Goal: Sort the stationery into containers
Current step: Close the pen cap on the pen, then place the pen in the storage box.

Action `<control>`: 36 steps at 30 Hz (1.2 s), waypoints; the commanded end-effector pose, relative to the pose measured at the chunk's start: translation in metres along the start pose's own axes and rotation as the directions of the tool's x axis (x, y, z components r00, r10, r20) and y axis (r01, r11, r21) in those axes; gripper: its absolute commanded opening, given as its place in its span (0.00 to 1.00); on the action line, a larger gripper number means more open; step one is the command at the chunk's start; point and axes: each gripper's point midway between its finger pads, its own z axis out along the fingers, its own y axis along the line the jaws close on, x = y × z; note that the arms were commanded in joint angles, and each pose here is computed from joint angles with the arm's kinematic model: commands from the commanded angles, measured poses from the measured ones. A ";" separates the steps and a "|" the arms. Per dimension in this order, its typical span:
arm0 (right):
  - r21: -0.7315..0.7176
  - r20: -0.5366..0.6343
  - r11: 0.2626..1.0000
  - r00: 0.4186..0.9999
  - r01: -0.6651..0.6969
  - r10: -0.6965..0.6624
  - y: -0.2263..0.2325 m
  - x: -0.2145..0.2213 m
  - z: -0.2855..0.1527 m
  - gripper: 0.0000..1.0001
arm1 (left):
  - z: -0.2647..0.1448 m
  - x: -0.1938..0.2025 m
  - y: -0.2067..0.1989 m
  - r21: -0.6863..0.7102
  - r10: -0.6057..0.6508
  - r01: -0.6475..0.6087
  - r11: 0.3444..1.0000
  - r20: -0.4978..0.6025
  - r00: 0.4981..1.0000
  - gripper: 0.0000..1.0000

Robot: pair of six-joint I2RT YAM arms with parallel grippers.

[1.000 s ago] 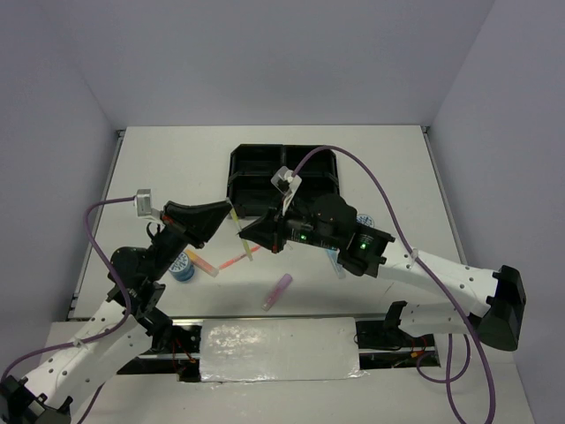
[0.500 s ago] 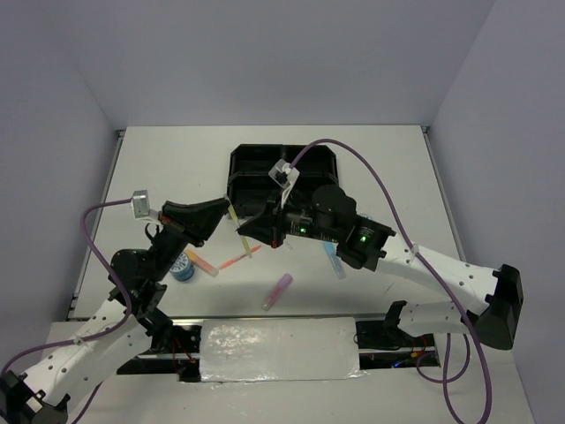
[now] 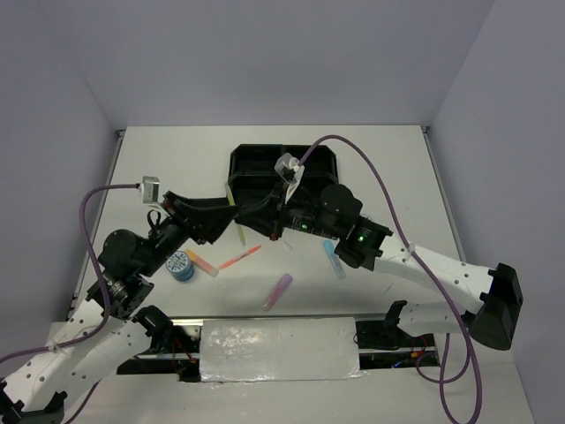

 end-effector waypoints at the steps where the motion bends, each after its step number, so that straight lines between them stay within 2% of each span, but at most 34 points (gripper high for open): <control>1: -0.004 0.203 0.996 0.976 0.085 -0.082 0.004 -0.049 -0.002 0.00 | -0.006 0.028 0.017 -0.098 0.001 -0.016 0.995 -0.152 0.988 0.90; 2: 0.005 0.202 0.997 0.976 0.083 -0.082 0.002 -0.047 -0.001 0.00 | -0.005 0.022 0.018 -0.114 0.005 -0.020 0.993 -0.132 0.991 0.98; 3: 0.014 0.198 0.997 0.977 0.080 -0.081 -0.001 -0.046 -0.001 0.00 | -0.003 0.010 0.010 -0.106 0.016 -0.028 0.994 -0.108 0.994 0.99; 7: 0.052 0.178 0.995 0.980 0.081 -0.089 -0.015 -0.041 0.004 0.00 | -0.001 -0.026 -0.018 -0.069 0.051 -0.054 0.996 -0.041 0.998 0.99; 10: 0.148 0.158 0.981 0.977 0.122 -0.145 -0.043 -0.044 0.002 0.00 | -0.008 -0.049 -0.031 -0.082 0.082 -0.083 0.993 -0.012 0.997 0.99; 11: 0.186 0.116 0.972 0.979 0.142 -0.166 -0.055 -0.037 0.001 0.00 | -0.014 -0.052 -0.031 -0.113 0.088 -0.091 0.989 -0.033 0.996 0.99; 13: 0.265 0.069 0.931 0.959 0.250 -0.277 -0.081 -0.048 -0.005 0.00 | -0.023 -0.062 -0.008 -0.258 0.120 -0.120 0.959 -0.016 0.993 0.99; 14: 0.282 -0.001 0.913 0.952 0.294 -0.306 -0.093 -0.038 -0.008 0.00 | -0.030 -0.070 -0.004 -0.310 0.136 -0.134 0.941 -0.014 0.991 0.99; 15: 0.298 -0.061 0.864 0.911 0.407 -0.408 -0.108 -0.042 -0.012 0.00 | -0.044 -0.061 0.023 -0.434 0.159 -0.176 0.884 -0.075 0.984 0.99; 17: 0.324 -0.179 0.813 0.875 0.484 -0.450 -0.131 -0.031 -0.020 0.00 | -0.058 -0.058 0.042 -0.511 0.207 -0.251 0.822 -0.143 0.968 0.99; 18: 0.354 -0.237 0.758 0.836 0.548 -0.494 -0.152 -0.034 -0.026 0.00 | -0.075 -0.048 0.060 -0.575 0.205 -0.297 0.762 -0.220 0.954 0.99; 22: 0.420 -0.439 0.621 0.747 0.662 -0.499 -0.214 -0.029 -0.053 0.00 | -0.107 -0.023 0.094 -0.631 0.213 -0.423 0.650 -0.383 0.899 0.99; 23: 0.398 -0.503 0.572 0.692 0.717 -0.518 -0.229 -0.024 -0.056 0.00 | -0.112 -0.021 0.097 -0.623 0.228 -0.445 0.643 -0.399 0.888 0.99; 25: 0.403 -0.591 0.512 0.643 0.759 -0.488 -0.255 -0.020 -0.070 0.00 | -0.115 -0.006 0.111 -0.612 0.238 -0.470 0.637 -0.424 0.874 0.99; 26: 0.357 -0.658 0.511 0.598 0.782 -0.457 -0.268 -0.009 -0.077 0.00 | -0.117 -0.005 0.109 -0.603 0.243 -0.455 0.655 -0.402 0.883 0.99; 28: 0.328 -0.733 0.527 0.563 0.784 -0.382 -0.283 0.007 -0.094 0.00 | -0.112 -0.001 0.103 -0.565 0.250 -0.449 0.693 -0.395 0.884 0.99; 29: 0.330 -0.759 0.522 0.550 0.787 -0.349 -0.297 0.010 -0.103 0.00 | -0.112 -0.001 0.097 -0.535 0.261 -0.450 0.715 -0.394 0.881 0.99; 32: 0.310 -0.802 0.539 0.520 0.783 -0.294 -0.313 0.028 -0.119 0.00 | -0.112 -0.001 0.095 -0.527 0.268 -0.443 0.725 -0.377 0.887 0.99; 36: 0.305 -0.803 0.551 0.521 0.777 -0.290 -0.317 0.044 -0.123 0.00 | -0.114 -0.001 0.092 -0.513 0.273 -0.437 0.739 -0.365 0.890 0.99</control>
